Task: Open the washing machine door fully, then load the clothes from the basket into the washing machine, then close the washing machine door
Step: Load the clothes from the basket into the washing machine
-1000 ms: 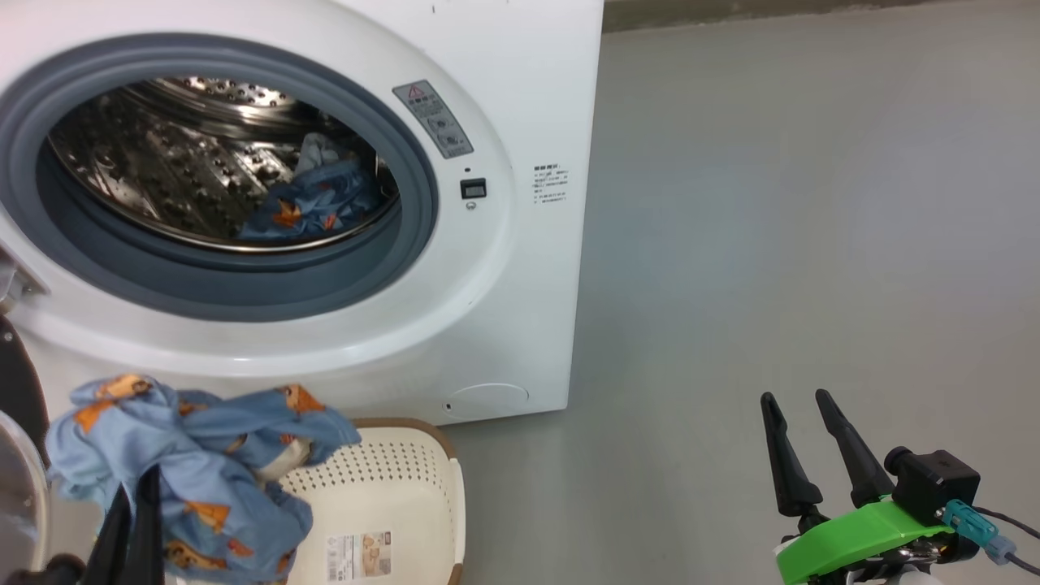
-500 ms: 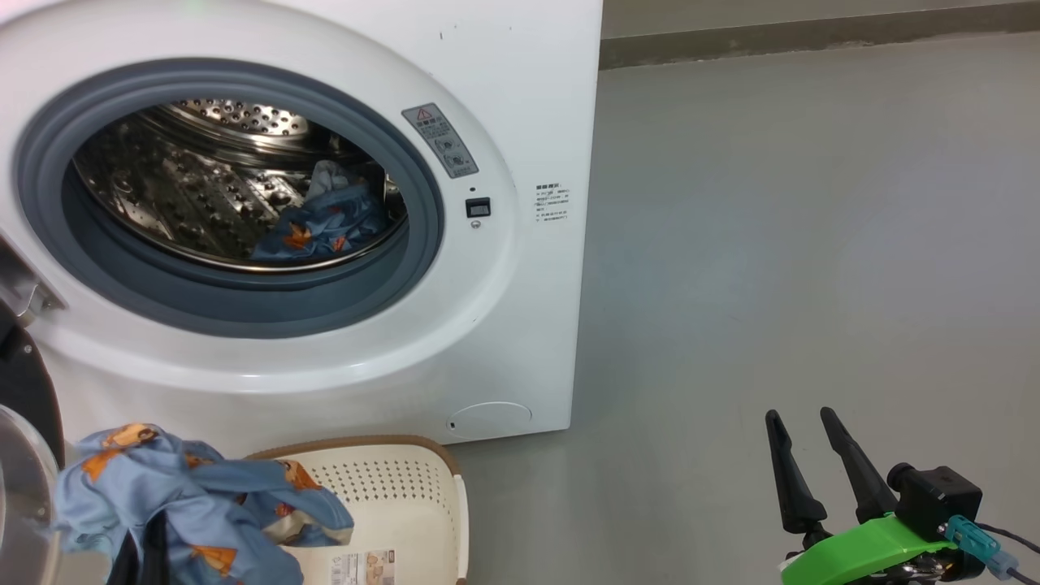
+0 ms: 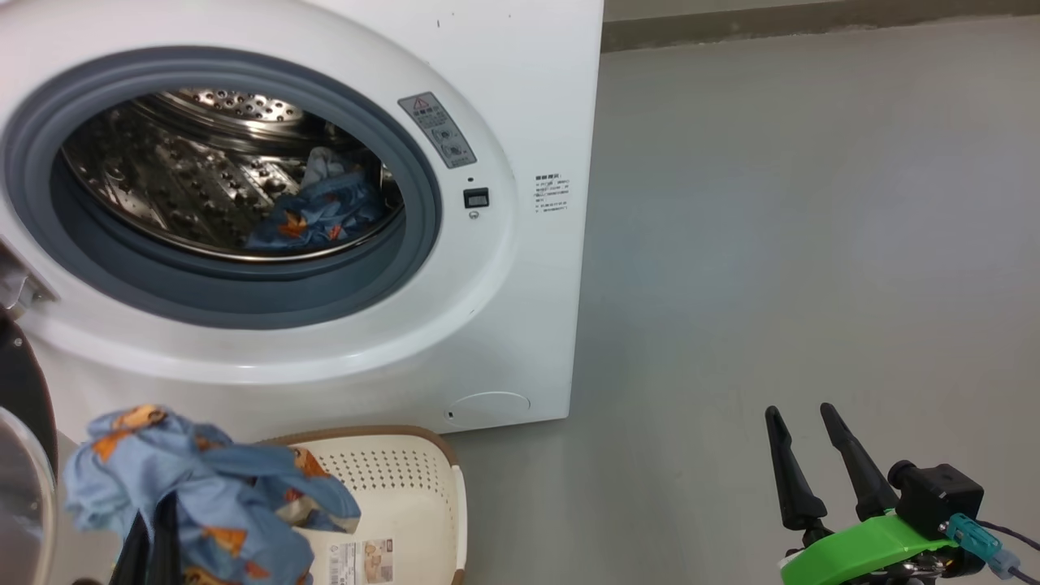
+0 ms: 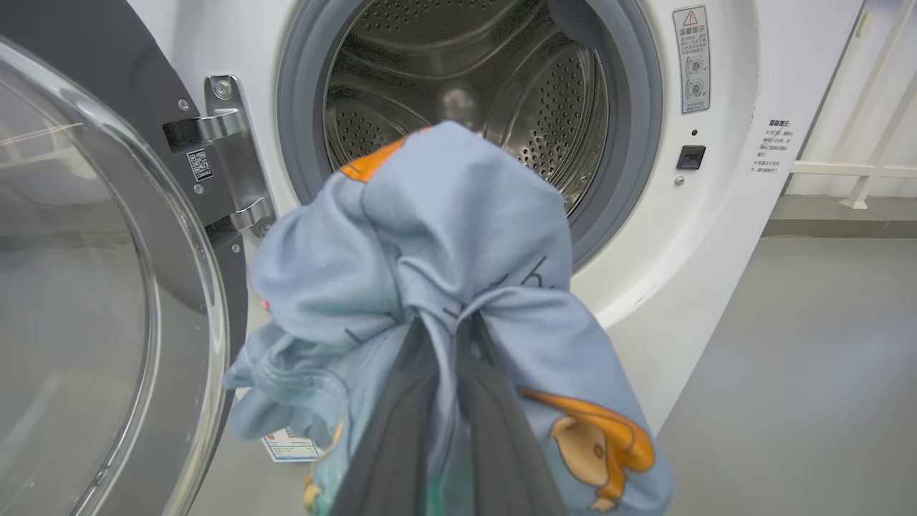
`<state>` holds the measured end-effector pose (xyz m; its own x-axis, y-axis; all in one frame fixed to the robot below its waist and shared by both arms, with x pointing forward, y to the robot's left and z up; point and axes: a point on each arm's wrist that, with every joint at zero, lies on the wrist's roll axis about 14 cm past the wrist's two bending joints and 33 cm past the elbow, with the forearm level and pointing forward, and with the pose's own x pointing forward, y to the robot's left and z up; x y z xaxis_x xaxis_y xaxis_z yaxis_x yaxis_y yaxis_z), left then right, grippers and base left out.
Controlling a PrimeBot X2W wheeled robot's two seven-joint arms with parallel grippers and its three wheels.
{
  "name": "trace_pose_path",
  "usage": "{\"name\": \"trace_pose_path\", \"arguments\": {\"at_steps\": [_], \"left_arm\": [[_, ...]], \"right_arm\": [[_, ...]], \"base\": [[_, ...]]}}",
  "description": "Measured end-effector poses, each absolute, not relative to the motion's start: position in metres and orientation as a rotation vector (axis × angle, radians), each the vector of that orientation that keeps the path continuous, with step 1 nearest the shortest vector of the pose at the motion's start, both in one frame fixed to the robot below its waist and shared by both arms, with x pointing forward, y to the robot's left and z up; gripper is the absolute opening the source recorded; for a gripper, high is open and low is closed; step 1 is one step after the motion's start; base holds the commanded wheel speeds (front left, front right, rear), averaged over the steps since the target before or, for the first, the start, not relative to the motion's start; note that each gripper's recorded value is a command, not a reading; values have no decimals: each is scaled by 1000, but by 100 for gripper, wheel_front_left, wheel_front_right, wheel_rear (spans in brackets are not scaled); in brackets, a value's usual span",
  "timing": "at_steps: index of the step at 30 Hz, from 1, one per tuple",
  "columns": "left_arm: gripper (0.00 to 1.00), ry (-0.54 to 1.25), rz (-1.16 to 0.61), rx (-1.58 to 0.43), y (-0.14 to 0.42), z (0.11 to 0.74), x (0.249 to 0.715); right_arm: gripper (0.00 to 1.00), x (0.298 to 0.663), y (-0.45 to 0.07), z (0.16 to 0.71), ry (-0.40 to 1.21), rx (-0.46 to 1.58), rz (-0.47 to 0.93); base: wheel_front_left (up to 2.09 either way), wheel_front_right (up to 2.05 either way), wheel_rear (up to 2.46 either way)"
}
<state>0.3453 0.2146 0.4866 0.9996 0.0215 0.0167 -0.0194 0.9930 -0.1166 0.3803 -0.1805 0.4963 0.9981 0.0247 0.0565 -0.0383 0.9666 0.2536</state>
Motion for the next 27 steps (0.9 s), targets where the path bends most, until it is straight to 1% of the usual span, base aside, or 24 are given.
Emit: {"name": "trace_pose_path", "arguments": {"at_steps": [9, 17, 21, 27], "left_arm": [[0, -99, -41, -116, 200, 512, 388], [0, -114, -89, -111, 193, 516, 427], [0, -122, -121, -101, 189, 518, 448], [0, -181, -154, -83, 184, 536, 485]], "right_arm": [[100, 387, -178, 489, -31, 215, 44], [100, 403, -175, 488, -35, 194, 55], [100, 406, -174, 478, -9, 194, 59], [100, 421, -173, 475, -10, 187, 65]], "base": [[0, 0, 0], [0, 0, 0], [0, 0, 0], [0, 0, 0]]}}
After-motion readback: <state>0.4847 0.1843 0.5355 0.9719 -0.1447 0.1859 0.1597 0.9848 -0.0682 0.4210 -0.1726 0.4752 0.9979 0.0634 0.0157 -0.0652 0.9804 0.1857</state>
